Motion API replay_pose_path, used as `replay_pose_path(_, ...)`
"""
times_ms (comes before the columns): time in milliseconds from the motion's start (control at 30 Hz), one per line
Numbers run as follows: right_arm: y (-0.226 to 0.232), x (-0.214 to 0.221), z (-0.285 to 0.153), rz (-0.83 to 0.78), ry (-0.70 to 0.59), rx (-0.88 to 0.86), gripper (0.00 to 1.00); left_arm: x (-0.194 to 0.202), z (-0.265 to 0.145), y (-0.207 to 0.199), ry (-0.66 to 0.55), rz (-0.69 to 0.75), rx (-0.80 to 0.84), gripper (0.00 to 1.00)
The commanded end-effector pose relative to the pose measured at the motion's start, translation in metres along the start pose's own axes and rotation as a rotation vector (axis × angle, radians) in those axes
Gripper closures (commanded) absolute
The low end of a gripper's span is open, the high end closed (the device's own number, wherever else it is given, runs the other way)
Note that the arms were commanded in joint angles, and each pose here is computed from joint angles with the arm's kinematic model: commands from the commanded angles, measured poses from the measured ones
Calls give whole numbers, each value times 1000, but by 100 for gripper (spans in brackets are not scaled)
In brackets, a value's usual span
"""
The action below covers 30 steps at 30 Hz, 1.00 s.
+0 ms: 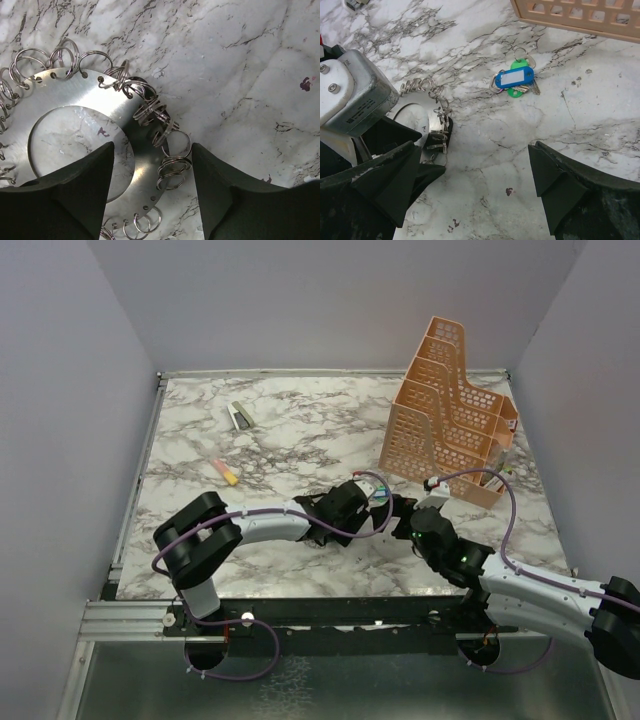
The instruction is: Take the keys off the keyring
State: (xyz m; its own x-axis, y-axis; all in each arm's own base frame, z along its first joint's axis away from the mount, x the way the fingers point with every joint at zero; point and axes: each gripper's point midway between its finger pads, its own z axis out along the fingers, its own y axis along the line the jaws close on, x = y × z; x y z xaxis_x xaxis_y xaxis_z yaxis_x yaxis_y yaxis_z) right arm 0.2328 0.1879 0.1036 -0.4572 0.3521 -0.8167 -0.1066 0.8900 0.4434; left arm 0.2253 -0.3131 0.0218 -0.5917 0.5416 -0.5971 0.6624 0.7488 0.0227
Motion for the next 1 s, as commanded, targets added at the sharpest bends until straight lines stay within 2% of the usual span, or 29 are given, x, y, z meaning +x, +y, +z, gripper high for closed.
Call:
replay_pose_path(0,-3,-2,1,11,-17,18,0,19,0,-10,78,43,34,35)
replay_pose_path(167,-2,-2,1,11,-13,9,0,30,-3,-5,107,54,17,38)
replay_pose_path(267,2,-1,1,7,-7,-8,0,29,-4,-7,97,55,33,51)
replay_pose_path(500,13,1,1,-4,22,-60,0,19,-13,-5,21,22,68,65)
replay_pose_path(967,39,8,8,130,132,-226,0,-5,-41,5,-159,-119,194,75)
